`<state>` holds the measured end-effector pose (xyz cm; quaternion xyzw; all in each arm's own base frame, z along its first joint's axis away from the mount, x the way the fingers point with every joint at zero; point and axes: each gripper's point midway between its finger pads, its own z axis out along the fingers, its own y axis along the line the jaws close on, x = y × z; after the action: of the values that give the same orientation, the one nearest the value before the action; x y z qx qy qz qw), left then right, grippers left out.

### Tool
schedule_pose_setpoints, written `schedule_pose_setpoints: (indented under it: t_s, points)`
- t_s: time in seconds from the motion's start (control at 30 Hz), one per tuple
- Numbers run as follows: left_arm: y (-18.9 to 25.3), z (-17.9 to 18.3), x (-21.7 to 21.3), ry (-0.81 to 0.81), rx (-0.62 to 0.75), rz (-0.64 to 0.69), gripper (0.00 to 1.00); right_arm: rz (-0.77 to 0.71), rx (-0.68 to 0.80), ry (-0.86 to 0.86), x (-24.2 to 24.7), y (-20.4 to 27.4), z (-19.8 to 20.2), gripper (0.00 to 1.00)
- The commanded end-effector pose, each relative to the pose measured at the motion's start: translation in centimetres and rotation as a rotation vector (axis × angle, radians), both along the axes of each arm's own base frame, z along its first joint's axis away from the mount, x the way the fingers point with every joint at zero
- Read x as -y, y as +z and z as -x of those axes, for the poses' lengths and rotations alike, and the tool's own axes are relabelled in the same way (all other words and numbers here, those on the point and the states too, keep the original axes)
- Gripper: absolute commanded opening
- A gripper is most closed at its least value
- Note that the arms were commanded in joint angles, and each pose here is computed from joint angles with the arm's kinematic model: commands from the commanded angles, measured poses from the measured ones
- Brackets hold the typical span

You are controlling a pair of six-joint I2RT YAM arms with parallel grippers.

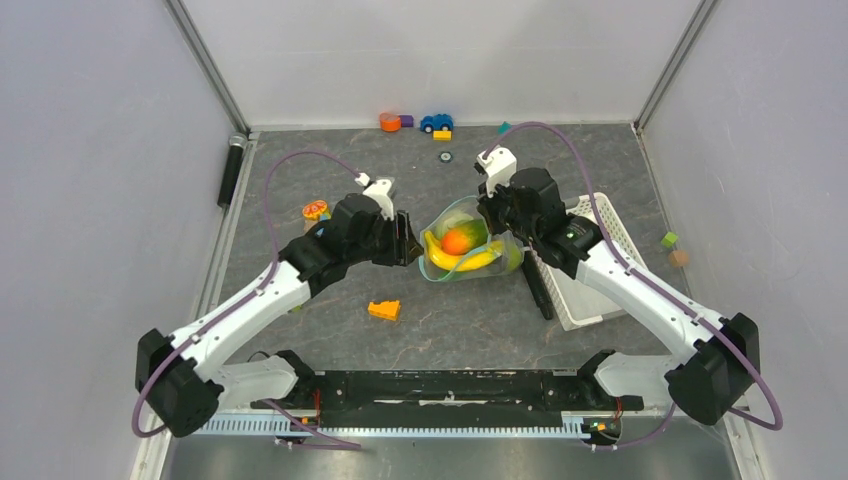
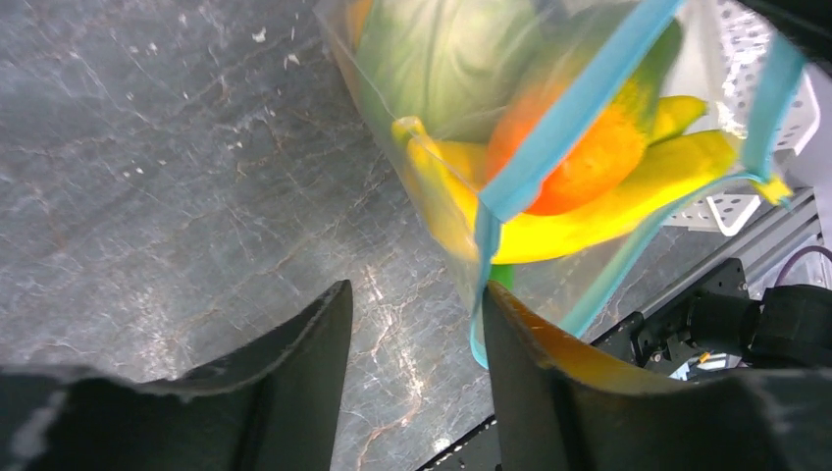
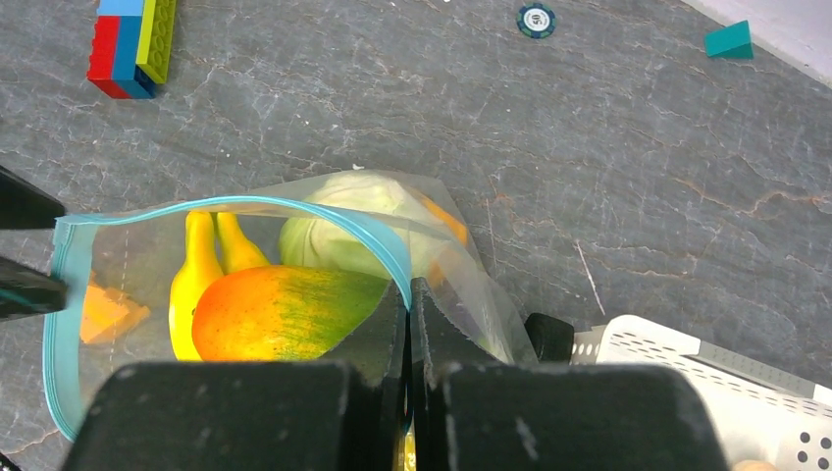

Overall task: Place the food in the zip-top bag and seal the zipper
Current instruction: Adjust the zipper food storage bag at the center of the board.

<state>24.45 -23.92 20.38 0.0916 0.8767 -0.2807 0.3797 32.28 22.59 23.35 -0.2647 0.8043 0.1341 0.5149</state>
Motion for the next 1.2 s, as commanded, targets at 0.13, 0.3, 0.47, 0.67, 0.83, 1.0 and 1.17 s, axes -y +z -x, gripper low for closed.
schedule_pose_setpoints:
  t_s: [0.13,0.3,0.47,0.67,0.83,1.0,1.17]
  points:
    - [-0.7,-1.1,2.5,-0.01,-0.038,0.071,0.54,-0.054,0.051,-0.027,0.6,2.2,-0.5,0.0]
    - [-1.8,-1.0,4.5,-0.054,-0.095,0.097,0.47,-0.064,0.048,-0.035,0.9,2.1,-0.7,0.0]
    - [-1.9,-1.0,3.9,-0.023,-0.106,0.062,0.02,-0.065,0.043,-0.065,1.9,1.9,-1.1,0.0]
    - [3.1,0.5,0.7,0.031,0.018,0.101,0.02,-0.065,0.03,-0.097,3.6,1.7,-0.8,0.0]
    - [5.8,1.4,1.1,-0.008,0.043,0.17,0.02,-0.126,0.025,0.002,2.6,2.8,1.4,0.0]
    - [6.2,0.1,1.6,0.023,0.023,0.149,0.02,-0.174,-0.026,0.115,1.1,2.2,3.5,0.0]
    - [4.6,-2.4,1.0,0.122,0.024,0.062,0.02,-0.096,-0.076,0.029,2.2,-0.2,2.2,0.11]
